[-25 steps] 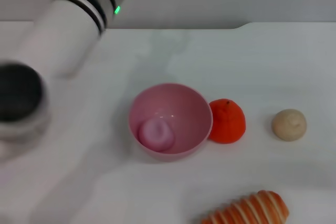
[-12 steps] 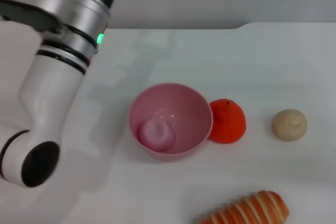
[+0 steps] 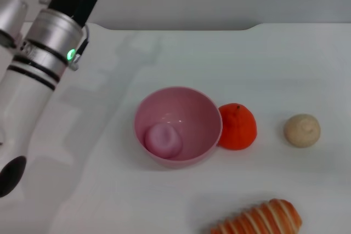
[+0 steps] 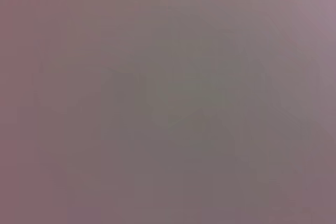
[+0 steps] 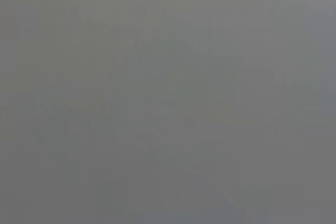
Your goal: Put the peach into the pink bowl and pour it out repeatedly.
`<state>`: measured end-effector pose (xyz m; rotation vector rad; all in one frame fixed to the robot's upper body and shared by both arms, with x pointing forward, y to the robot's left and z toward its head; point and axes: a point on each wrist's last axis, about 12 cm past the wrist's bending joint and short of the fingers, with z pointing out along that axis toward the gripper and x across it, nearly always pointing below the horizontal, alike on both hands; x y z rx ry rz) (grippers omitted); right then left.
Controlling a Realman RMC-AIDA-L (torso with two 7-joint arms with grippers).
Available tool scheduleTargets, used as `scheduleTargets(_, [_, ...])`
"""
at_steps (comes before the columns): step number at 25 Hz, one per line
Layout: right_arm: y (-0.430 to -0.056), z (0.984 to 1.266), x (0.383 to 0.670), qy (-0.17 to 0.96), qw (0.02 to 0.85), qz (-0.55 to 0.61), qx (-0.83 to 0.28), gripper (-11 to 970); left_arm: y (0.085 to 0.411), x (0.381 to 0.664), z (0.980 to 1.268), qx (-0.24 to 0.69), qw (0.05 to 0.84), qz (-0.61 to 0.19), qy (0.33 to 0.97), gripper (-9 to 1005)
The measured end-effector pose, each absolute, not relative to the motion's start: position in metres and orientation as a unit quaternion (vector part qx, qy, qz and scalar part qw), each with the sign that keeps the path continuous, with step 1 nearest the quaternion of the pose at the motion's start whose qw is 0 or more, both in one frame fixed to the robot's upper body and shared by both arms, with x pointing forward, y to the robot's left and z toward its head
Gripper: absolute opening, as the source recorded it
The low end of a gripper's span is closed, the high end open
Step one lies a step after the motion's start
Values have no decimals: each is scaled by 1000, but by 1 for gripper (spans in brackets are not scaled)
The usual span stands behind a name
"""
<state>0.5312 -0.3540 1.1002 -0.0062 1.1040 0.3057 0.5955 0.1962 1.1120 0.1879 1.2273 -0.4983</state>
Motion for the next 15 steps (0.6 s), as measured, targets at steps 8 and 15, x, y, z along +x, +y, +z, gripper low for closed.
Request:
scheduleTargets(8, [-343,1098,557,594,770,233,1,546,218,587,1094,79,777,-199,592,618])
scheduleTargets(15, [-337,1098,566,615,750,244,-8,546,231,583,1084,73,773,-173,606,618])
